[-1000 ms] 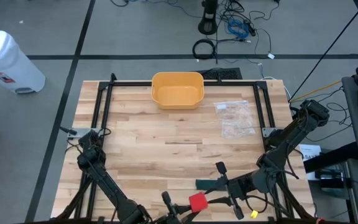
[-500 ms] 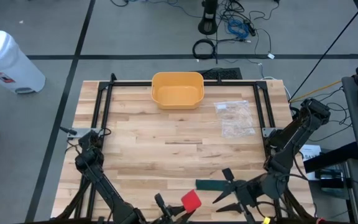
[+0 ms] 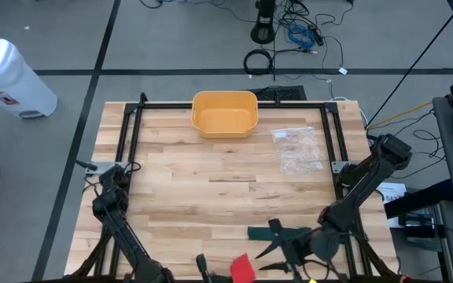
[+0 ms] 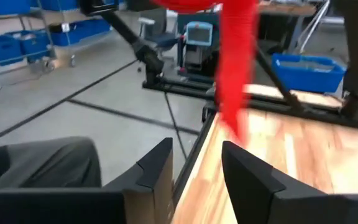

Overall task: Roll bandage
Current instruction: Roll the red bandage

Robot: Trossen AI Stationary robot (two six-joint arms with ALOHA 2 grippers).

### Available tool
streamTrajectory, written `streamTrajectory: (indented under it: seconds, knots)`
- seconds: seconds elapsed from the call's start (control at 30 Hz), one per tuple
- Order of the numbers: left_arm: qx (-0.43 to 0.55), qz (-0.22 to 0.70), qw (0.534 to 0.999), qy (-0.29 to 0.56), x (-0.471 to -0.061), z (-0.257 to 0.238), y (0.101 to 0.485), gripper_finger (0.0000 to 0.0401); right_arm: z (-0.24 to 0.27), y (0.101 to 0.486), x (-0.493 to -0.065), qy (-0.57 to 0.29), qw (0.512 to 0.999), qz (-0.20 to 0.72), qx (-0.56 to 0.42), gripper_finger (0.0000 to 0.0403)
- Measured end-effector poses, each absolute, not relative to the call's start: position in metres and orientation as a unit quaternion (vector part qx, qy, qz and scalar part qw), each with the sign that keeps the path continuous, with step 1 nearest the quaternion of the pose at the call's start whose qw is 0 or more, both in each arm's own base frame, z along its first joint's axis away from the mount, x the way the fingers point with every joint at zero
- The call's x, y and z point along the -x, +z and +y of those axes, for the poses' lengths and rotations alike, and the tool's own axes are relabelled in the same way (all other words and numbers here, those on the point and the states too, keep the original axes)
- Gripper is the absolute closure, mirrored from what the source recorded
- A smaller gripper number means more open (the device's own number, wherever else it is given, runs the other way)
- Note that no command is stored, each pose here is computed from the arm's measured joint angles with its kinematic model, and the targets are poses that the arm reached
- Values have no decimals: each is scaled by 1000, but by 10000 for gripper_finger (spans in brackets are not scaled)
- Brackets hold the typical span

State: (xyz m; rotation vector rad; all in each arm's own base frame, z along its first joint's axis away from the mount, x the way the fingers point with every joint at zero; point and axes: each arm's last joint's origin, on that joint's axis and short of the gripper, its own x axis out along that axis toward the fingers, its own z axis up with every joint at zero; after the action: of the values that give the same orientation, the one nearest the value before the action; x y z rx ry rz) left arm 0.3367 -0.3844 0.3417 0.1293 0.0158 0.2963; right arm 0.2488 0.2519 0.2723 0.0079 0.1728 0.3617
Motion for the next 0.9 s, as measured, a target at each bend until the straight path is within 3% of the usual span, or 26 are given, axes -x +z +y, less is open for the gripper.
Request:
streamTrajectory:
  seconds: [0.37, 0.9]
  knots:
    - [-54, -1, 993, 106, -319, -401, 344, 336, 265, 246, -274, 153, 988, 22, -1, 207]
    - [-57, -1, 993, 100, -315, -403, 344, 336, 280, 234, -274, 165, 986, -25, -31, 202]
